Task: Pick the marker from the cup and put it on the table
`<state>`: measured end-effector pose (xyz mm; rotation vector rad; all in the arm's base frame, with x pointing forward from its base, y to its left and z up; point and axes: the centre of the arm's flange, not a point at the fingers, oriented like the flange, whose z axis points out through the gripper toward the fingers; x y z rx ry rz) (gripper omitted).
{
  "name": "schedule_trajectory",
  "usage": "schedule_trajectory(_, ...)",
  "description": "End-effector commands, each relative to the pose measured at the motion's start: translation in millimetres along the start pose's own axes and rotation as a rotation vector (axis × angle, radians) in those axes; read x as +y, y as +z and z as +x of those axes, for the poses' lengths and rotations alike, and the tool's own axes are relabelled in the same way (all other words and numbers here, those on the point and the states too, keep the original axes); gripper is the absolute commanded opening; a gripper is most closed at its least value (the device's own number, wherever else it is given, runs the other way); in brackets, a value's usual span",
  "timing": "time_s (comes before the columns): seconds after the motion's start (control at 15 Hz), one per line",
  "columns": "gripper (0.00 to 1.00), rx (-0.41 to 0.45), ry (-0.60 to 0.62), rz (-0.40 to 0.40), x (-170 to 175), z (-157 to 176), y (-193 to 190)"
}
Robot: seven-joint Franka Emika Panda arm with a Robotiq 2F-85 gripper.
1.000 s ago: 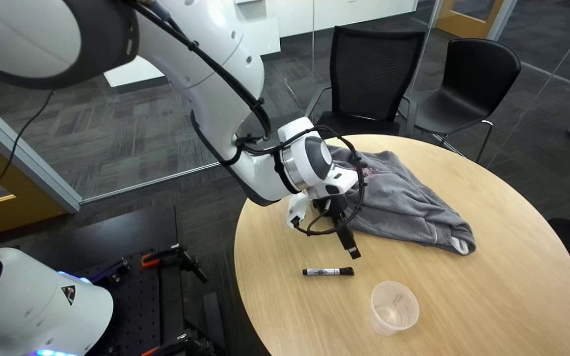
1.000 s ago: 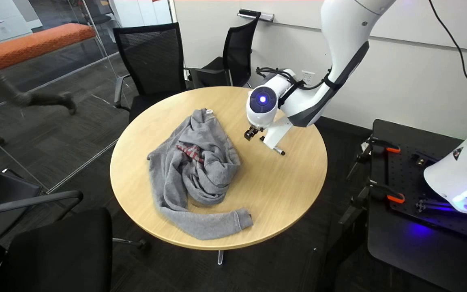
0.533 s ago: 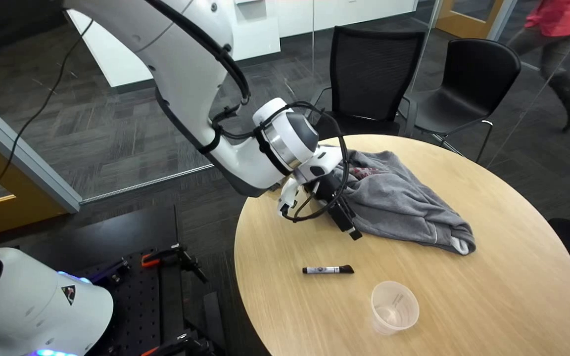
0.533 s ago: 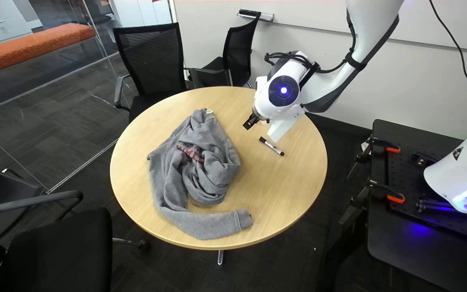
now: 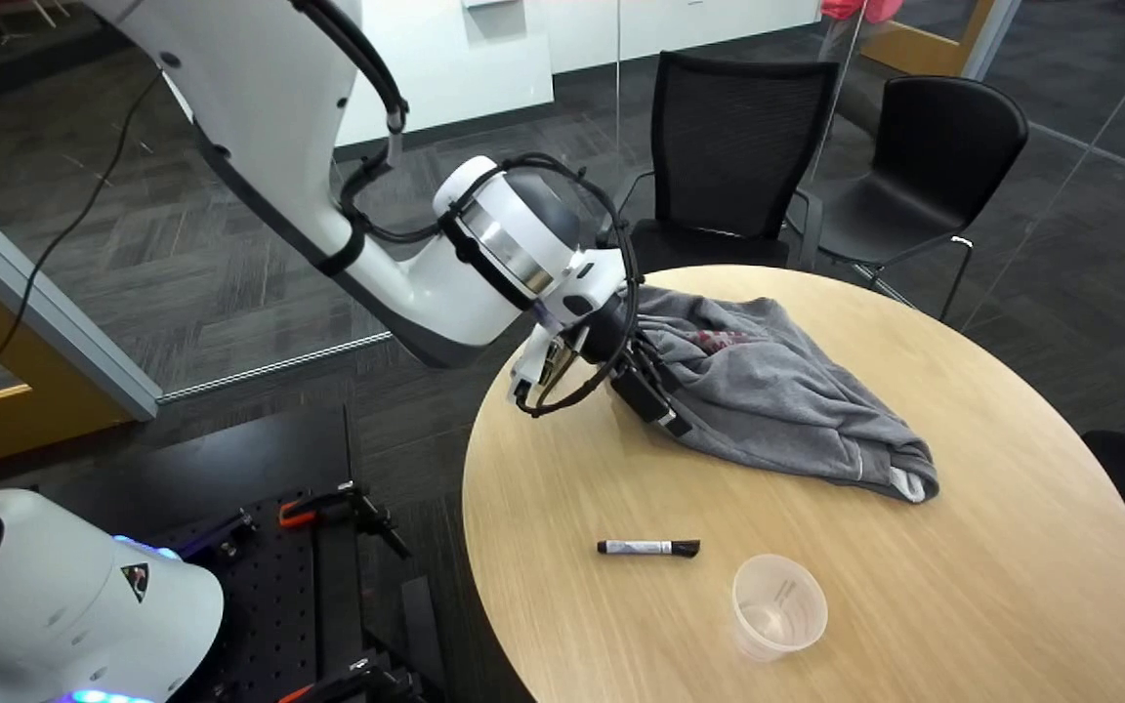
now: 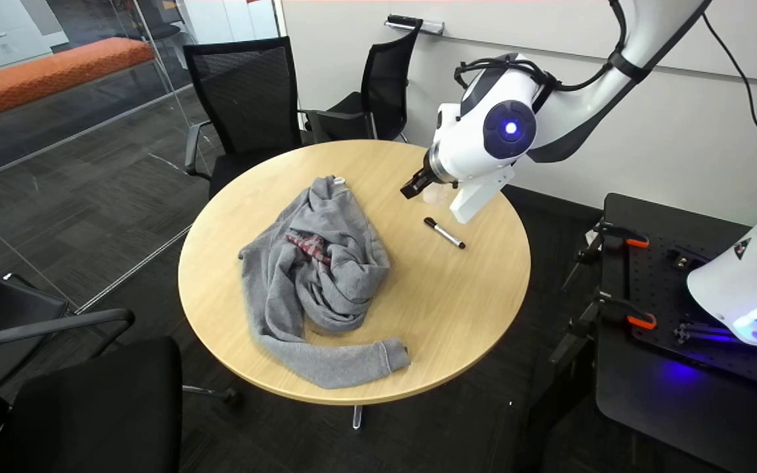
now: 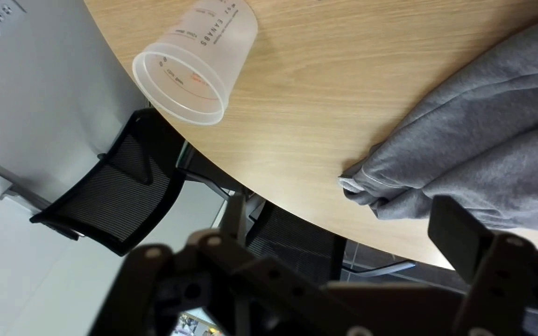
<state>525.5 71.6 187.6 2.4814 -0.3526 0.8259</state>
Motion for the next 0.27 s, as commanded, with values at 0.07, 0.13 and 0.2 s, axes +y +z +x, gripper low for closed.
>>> schedule_trajectory(0.07, 1.00, 0.000, 0.001, 0.003, 2.3, -0.9, -4.6)
schedule_trajectory(0.13, 1.00, 0.000, 0.001, 0.003, 2.9, -1.1, -4.9)
schedule_trajectory(0.2, 1.00, -0.001, 0.001, 0.003, 3.2, -1.4, -4.7)
